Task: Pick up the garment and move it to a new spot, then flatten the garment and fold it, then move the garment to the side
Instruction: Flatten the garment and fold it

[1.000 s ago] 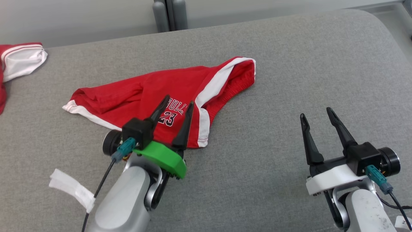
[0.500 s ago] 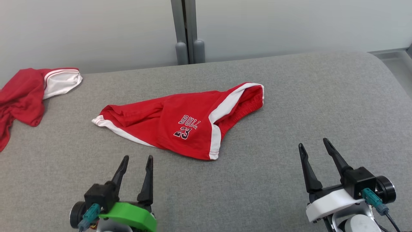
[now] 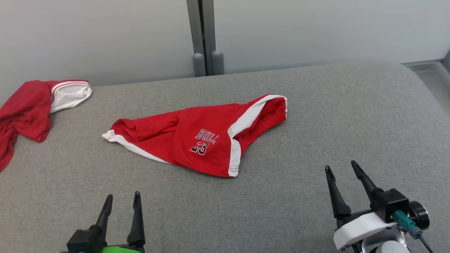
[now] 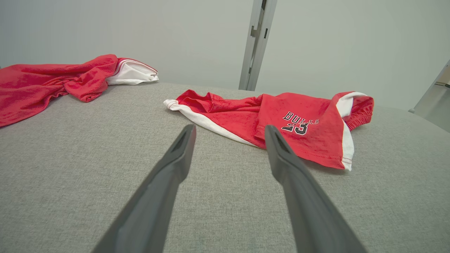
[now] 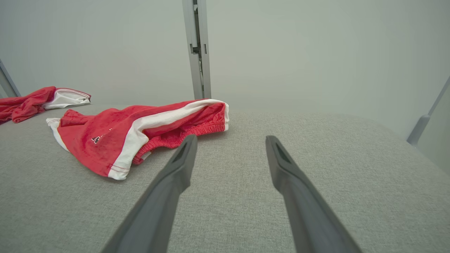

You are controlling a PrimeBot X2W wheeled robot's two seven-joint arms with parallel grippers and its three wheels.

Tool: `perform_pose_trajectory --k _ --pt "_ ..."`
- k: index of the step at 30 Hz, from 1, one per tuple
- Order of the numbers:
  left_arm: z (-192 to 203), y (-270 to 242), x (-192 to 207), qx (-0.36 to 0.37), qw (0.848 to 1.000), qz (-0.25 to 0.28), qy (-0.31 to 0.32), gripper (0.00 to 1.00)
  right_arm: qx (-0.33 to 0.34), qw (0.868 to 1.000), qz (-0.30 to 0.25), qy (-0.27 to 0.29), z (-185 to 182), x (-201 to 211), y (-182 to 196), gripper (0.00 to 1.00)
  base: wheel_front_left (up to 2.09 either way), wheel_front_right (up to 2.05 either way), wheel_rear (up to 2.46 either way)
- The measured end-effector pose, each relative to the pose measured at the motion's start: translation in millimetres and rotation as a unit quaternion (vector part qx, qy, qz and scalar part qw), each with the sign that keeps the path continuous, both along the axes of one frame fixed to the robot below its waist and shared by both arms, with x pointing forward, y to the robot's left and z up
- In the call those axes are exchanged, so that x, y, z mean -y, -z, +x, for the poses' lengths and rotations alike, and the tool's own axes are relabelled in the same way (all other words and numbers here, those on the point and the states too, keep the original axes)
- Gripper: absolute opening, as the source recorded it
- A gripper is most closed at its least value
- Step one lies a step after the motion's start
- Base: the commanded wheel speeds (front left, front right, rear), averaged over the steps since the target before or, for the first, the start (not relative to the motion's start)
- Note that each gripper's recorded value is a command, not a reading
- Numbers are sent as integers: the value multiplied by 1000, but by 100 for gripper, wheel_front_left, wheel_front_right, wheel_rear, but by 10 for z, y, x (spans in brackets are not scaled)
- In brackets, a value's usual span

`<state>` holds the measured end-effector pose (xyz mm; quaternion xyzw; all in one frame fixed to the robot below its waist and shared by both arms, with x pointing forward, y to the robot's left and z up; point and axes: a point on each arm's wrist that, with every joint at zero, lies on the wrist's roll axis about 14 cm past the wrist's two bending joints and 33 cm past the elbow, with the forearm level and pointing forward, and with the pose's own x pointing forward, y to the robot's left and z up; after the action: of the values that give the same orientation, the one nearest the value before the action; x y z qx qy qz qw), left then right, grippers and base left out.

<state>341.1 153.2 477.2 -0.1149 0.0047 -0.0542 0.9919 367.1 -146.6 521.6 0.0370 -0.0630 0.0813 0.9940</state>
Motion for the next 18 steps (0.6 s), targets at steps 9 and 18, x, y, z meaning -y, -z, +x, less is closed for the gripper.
perform_pose_trajectory --k 9,18 --pt "-37 13 3 -3 1000 -13 -2 100 -4 1000 0 -5 -6 -30 26 100 0 0 0" --pt "-65 41 18 -8 1000 -17 -2 100 -5 1000 0 -8 -30 -53 29 100 0 0 0"
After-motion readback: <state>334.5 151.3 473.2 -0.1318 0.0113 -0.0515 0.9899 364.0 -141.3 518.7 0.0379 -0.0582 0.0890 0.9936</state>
